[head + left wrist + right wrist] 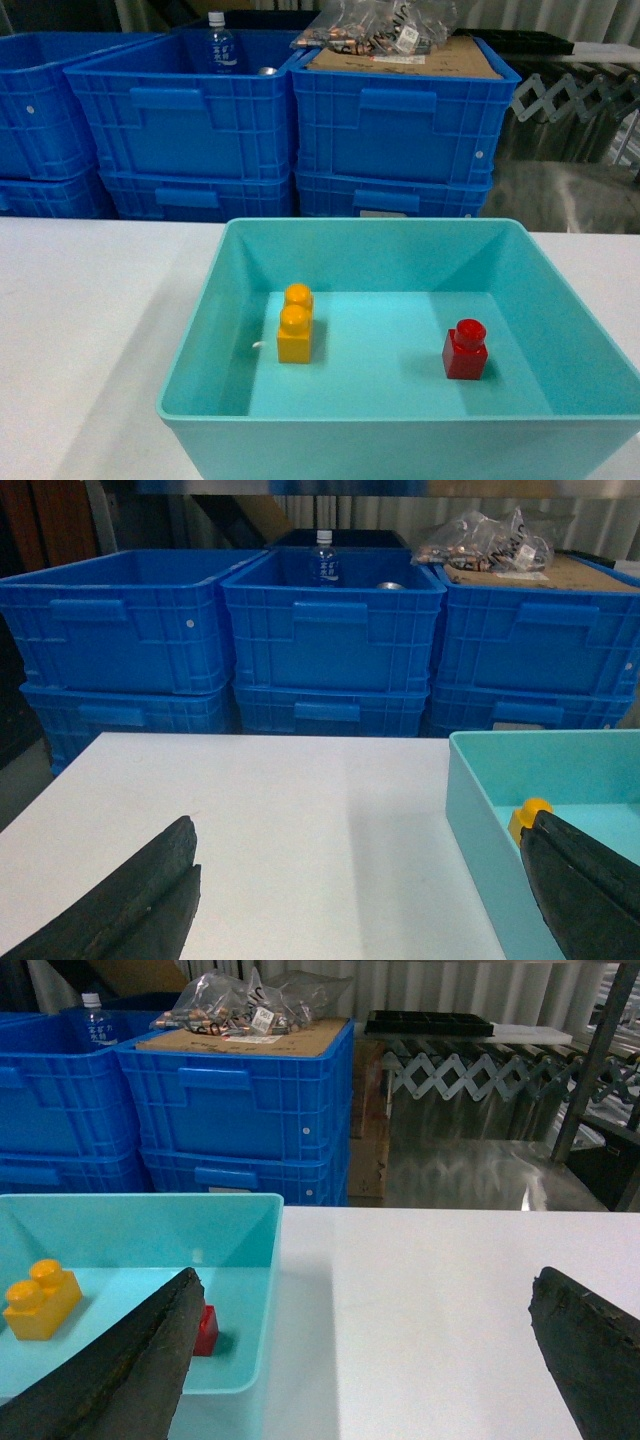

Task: Pick red block from blue box to shelf

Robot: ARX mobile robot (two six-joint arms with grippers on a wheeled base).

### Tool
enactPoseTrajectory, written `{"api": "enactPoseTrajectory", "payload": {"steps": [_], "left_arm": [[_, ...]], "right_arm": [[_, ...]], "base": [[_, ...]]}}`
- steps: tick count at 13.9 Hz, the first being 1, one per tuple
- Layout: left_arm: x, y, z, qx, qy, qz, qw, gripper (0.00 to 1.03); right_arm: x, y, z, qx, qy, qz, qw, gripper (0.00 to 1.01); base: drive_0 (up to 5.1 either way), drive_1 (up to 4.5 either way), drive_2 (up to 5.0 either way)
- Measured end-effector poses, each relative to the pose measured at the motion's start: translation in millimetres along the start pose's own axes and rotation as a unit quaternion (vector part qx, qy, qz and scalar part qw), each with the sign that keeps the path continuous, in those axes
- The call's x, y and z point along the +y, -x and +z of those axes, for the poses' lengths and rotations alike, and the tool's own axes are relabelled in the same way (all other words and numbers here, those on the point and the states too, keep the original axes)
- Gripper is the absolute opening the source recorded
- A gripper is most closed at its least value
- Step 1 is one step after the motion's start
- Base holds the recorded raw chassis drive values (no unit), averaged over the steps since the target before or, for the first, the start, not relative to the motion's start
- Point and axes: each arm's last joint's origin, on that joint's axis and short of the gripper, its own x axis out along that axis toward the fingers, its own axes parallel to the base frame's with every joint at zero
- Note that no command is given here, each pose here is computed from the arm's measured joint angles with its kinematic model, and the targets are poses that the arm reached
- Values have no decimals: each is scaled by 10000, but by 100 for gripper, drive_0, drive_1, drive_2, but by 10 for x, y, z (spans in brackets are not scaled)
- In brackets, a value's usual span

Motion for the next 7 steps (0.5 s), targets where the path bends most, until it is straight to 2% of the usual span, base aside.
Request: {"api": "enactPoseTrajectory", "payload": {"steps": [7], "left_arm": [[0, 0, 0, 0, 0, 0, 10000, 98]], "right_arm": [[0, 0, 0, 0, 0, 0, 10000, 98]], "base": [[0, 0, 0]]}}
